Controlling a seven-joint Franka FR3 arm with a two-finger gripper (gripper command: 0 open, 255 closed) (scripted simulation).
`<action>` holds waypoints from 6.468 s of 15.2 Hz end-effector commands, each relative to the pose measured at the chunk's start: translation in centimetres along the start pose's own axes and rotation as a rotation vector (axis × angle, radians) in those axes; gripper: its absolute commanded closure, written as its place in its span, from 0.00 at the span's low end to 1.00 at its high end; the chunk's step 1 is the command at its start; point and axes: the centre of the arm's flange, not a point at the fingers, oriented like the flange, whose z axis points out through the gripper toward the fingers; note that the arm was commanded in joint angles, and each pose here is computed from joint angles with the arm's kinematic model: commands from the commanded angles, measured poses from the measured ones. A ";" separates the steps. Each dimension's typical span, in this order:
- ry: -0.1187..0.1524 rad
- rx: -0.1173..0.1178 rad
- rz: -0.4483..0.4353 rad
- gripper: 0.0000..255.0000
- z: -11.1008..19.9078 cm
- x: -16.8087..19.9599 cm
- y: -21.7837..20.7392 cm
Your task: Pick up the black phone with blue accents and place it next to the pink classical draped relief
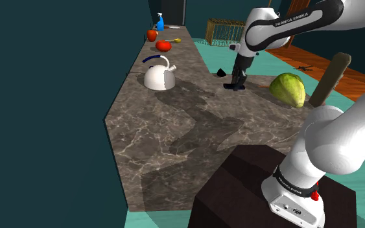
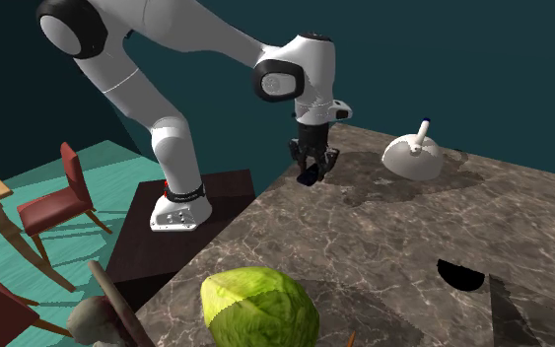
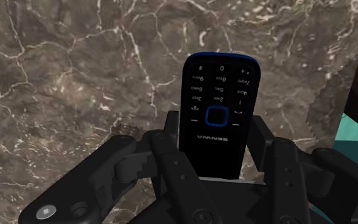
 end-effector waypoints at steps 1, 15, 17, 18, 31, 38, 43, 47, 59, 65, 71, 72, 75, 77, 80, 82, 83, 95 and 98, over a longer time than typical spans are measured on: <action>0.000 0.000 0.000 1.00 -1.1 0.0 0.1; 0.000 0.000 0.000 1.00 -8.4 0.3 0.5; 0.000 0.000 0.000 1.00 -9.5 0.3 0.5; 0.000 0.000 0.000 1.00 -10.0 0.4 0.5; 0.000 0.000 0.000 1.00 -16.9 0.7 0.9; 0.000 0.000 0.000 1.00 -20.6 0.8 1.1; 0.000 0.000 0.000 1.00 -23.2 0.9 1.2; 0.000 0.000 0.000 1.00 -25.3 1.0 1.3; 0.000 0.000 0.000 1.00 -26.9 -10.4 4.3; 0.000 0.000 0.000 1.00 -27.1 -18.1 6.2; 0.000 0.000 0.000 1.00 -27.3 -25.8 8.1; 0.000 0.000 0.000 1.00 -27.4 -27.1 8.5; 0.000 0.000 0.000 1.00 -27.5 -30.9 9.4; 0.000 0.000 0.000 1.00 -27.6 -33.5 10.1; 0.000 0.000 0.000 1.00 -27.7 -37.3 11.0; 0.000 0.000 0.000 1.00 -27.8 -39.9 11.7; 0.000 0.000 0.000 1.00 -27.8 -41.2 12.0; 0.000 0.000 0.000 1.00 -23.2 -45.4 12.8; 0.000 0.000 0.000 1.00 -21.6 -45.4 12.7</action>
